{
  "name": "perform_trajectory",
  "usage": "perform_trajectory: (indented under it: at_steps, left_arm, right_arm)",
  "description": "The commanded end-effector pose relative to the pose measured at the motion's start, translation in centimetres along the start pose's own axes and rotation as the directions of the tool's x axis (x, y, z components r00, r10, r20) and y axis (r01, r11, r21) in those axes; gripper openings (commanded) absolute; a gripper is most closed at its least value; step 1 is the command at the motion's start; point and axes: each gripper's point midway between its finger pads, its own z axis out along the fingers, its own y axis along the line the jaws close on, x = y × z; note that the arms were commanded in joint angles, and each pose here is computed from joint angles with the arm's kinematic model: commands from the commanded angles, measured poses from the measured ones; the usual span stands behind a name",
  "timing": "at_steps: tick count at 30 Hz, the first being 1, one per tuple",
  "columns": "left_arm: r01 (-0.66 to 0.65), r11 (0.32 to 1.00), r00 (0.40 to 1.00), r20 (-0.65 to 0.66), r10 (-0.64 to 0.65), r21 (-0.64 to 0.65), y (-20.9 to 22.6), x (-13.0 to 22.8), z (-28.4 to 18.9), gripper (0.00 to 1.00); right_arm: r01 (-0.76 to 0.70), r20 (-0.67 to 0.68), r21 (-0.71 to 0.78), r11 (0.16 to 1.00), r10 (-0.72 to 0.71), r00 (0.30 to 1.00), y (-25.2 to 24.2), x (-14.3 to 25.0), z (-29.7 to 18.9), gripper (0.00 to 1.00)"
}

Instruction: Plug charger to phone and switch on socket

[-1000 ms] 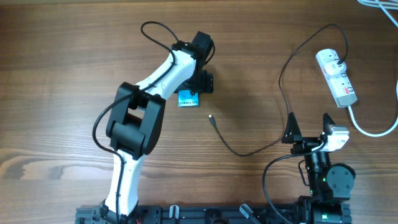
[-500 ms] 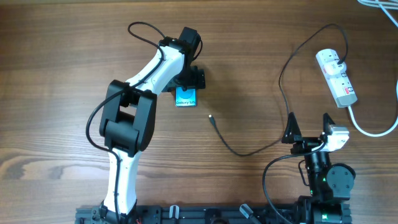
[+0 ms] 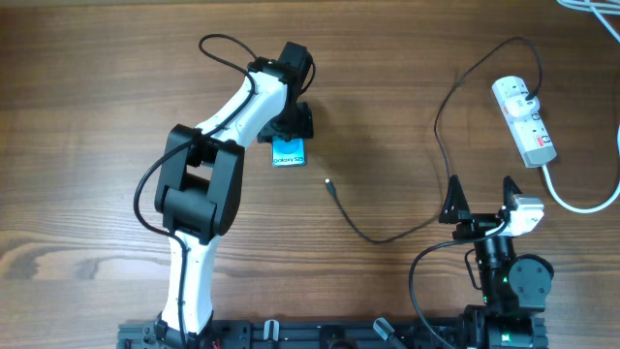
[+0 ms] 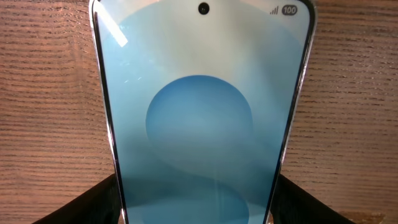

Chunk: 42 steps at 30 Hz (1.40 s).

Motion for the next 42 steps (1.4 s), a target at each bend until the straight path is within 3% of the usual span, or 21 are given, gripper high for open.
perform_trajectory:
  at_steps: [1, 7, 12, 15, 18, 23, 26, 29, 30, 33, 37, 42]
  left_arm:
    - [0.009, 0.998, 0.997, -0.071, -0.005, 0.055, -0.9, 1.3, 1.5, 0.67]
    - [0.032, 0.988, 0.996, -0.089, -0.019, 0.148, -1.7, 1.3, 0.1, 0.65]
    - [0.048, 0.950, 0.991, -0.136, -0.006, 0.308, -3.3, 1.5, -1.5, 0.65]
    - [0.026, 0.902, 0.985, -0.164, 0.050, 0.431, -4.6, 1.9, -2.4, 0.65]
    - [0.032, 0.890, 0.984, -0.173, 0.053, 0.455, -4.8, 2.0, -2.7, 0.65]
    - [0.014, 0.848, 0.976, -0.192, 0.105, 0.530, -6.0, 2.8, -3.5, 0.65]
    - [0.016, 0.835, 0.974, -0.197, 0.112, 0.549, -6.3, 2.9, -3.7, 0.66]
    - [0.015, 0.836, 0.974, -0.198, 0.113, 0.549, -6.3, 3.0, -3.7, 0.66]
    - [0.015, 0.835, 0.974, -0.198, 0.113, 0.550, -6.3, 3.0, -3.7, 0.66]
    - [0.014, 0.835, 0.974, -0.198, 0.114, 0.550, -6.4, 3.0, -3.7, 0.66]
    - [0.014, 0.836, 0.973, -0.200, 0.115, 0.548, -6.4, 3.1, -3.7, 0.66]
    - [0.010, 0.836, 0.972, -0.201, 0.120, 0.549, -6.6, 3.2, -3.7, 0.67]
  right_arm:
    - [0.003, 0.026, -0.003, 1.000, -0.002, 1.000, 0.1, -0.6, 0.0, 1.00]
    - [-0.038, 0.067, -0.027, 0.999, 0.039, 0.997, 0.5, -1.7, -0.1, 1.00]
    - [-0.169, -0.018, -0.190, 0.967, 0.169, 0.986, 3.4, -0.6, -0.3, 1.00]
    - [-0.205, -0.011, -0.313, 0.927, 0.212, 0.977, 5.6, -2.3, -1.0, 1.00]
    - [-0.140, -0.042, -0.445, 0.885, 0.136, 0.990, 8.4, -4.3, -1.7, 1.00]
    - [-0.207, -0.185, -0.503, 0.839, 0.129, 0.974, 10.6, -8.5, 0.2, 1.00]
    - [-0.302, -0.422, -0.418, 0.857, 0.111, 0.900, 10.5, -8.8, 3.5, 1.00]
    - [-0.391, -0.645, -0.320, 0.863, 0.104, 0.757, 10.1, -6.9, 6.7, 1.00]
    - [-0.437, -0.674, -0.309, 0.845, 0.129, 0.727, 10.4, -6.8, 7.4, 1.00]
    - [-0.616, -0.818, -0.263, 0.743, 0.167, 0.551, 11.8, -3.7, 8.4, 1.00]
    - [-0.678, -0.908, -0.220, 0.701, 0.107, 0.406, 13.1, 1.9, 9.1, 0.86]
    - [-0.686, -0.960, -0.233, 0.689, -0.049, 0.276, 16.7, 8.7, 8.1, 0.85]
